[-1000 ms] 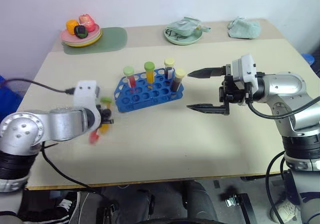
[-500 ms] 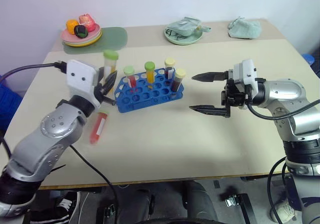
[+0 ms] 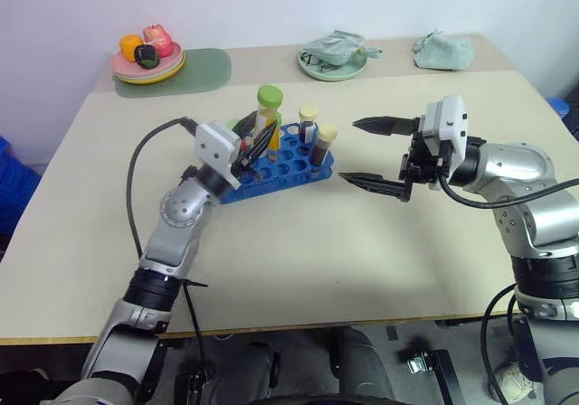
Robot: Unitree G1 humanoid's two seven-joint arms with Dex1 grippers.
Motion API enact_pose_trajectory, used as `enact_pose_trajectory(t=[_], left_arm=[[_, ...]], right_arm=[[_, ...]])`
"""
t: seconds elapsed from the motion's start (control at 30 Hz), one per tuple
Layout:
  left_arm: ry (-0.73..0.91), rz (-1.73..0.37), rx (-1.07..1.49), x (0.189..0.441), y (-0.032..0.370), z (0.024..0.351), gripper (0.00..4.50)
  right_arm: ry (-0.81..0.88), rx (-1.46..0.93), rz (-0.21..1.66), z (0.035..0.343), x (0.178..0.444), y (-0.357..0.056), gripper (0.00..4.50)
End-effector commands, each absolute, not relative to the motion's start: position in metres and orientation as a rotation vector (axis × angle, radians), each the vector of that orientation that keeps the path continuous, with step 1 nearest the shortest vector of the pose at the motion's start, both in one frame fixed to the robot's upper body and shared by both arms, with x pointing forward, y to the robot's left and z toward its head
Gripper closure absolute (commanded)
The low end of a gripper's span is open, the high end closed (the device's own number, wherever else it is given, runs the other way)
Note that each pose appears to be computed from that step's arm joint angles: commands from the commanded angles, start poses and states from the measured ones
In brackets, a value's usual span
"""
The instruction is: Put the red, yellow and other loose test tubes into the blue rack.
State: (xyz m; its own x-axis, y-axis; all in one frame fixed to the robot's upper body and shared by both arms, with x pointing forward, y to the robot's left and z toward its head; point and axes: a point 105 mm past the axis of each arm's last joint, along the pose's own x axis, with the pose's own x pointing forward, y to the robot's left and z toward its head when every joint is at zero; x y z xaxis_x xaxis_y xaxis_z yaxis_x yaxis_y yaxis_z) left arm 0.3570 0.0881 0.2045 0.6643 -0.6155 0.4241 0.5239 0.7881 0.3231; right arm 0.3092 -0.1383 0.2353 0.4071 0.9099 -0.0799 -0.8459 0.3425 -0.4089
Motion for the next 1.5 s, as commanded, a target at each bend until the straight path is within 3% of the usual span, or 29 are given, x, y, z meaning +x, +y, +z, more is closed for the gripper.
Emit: enact_pose_trajectory(t=[0.03, 0.9, 1.5], left_arm=[[-0.61, -0.645, 0.167, 0.357, 0.086, 0.217, 3.75], [-0.504, -0.644, 0.118, 0.383, 0.063, 0.166, 3.75], [-0.475, -0.634, 0.076, 0.374, 0.064, 0.156, 3.75]], right_arm=[[-0.206, -0.421, 1.136, 0.248, 0.304, -0.145, 0.0], [-0.186, -0.467, 1.067, 0.253, 0.301, -0.154, 0.0], [-0.18, -0.504, 1.041, 0.25, 0.304, -0.16, 0.0]])
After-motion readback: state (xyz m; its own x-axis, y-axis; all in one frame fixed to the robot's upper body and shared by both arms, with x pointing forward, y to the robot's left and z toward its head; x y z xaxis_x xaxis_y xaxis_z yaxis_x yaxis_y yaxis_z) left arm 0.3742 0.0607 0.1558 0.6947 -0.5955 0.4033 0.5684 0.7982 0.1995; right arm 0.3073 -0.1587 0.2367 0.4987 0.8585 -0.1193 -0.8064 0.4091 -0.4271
